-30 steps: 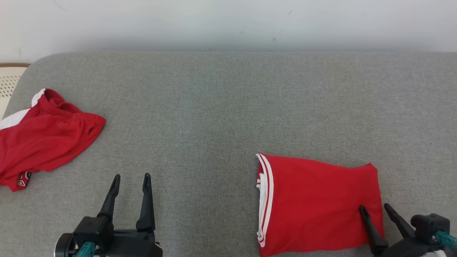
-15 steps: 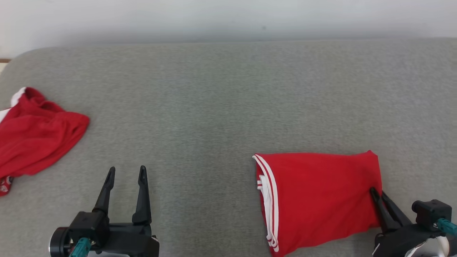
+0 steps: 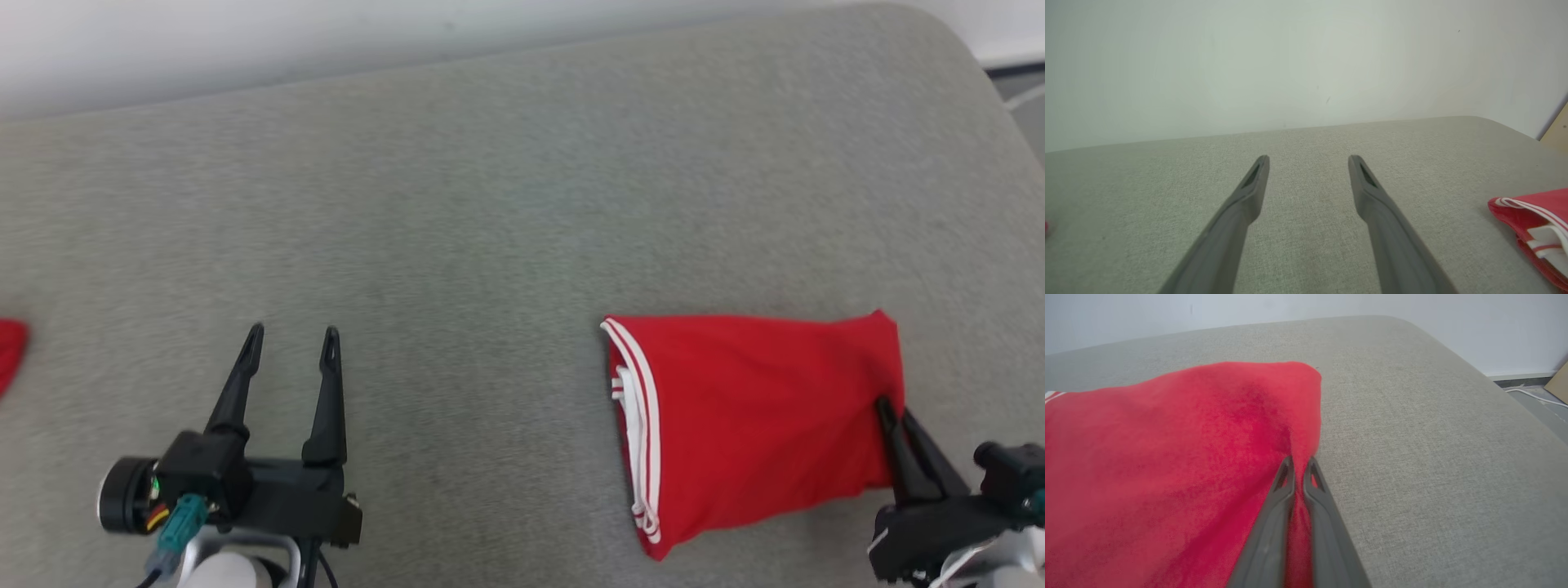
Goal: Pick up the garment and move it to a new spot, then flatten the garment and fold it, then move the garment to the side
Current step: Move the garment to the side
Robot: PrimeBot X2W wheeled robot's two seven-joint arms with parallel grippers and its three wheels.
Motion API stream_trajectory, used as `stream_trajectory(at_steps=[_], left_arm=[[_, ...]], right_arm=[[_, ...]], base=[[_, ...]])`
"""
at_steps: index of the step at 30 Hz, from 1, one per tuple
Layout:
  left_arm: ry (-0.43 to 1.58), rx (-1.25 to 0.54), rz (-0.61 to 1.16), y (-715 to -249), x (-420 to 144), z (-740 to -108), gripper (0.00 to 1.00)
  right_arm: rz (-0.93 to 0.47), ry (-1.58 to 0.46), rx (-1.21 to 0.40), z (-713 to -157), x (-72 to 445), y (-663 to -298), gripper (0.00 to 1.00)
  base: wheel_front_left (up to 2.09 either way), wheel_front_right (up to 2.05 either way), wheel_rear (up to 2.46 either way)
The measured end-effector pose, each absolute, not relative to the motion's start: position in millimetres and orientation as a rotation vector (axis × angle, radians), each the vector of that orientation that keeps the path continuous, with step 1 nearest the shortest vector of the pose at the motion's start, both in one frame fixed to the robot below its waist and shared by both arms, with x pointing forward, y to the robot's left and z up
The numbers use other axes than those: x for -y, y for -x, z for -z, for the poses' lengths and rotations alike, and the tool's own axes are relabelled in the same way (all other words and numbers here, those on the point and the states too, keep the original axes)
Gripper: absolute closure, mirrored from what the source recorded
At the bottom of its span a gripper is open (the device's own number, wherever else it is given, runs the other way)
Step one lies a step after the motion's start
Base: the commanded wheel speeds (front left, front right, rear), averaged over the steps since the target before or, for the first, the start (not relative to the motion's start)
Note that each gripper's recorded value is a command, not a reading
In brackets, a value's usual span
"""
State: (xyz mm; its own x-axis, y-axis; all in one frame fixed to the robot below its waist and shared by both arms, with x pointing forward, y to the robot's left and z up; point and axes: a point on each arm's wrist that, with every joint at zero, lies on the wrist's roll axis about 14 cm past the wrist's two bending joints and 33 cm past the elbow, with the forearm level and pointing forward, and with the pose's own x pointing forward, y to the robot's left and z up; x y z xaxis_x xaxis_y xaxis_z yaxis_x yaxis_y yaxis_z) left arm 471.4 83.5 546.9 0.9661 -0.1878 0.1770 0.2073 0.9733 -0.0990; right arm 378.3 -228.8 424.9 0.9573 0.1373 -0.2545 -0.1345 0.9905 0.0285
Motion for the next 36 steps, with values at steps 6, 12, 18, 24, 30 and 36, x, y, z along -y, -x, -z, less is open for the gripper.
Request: stream_trajectory(at_steps=[6,12,18,24,30,36], left_arm=[[0.134,0.166,0.288,-491,-49,-542,0.00],[0.145,0.150,0.349,-510,-25,-529,0.00],[0.140,0.120,0.390,-521,-12,-510,0.00],[0.140,0.105,0.411,-526,-5,-501,0.00],[0.133,0.100,0.421,-529,-4,-497,0.00],[0.128,0.113,0.429,-528,-1,-503,0.00]], right_arm=[[-0.060,0.025,-0.186,-444,260,-401,1.00],[0.023,0.077,-0.138,-461,303,-437,1.00],[0.143,0.106,-0.141,-468,355,-459,1.00],[0.270,0.140,-0.144,-474,404,-463,1.00],[0.320,0.146,-0.172,-468,422,-468,0.50],[0.346,0.165,-0.131,-485,430,-470,0.00]], base=[[0.00,0.00,0.00],[0.00,0.00,0.00],[0.00,0.00,0.00],[0.00,0.00,0.00],[0.00,0.00,0.00],[0.00,0.00,0.00]])
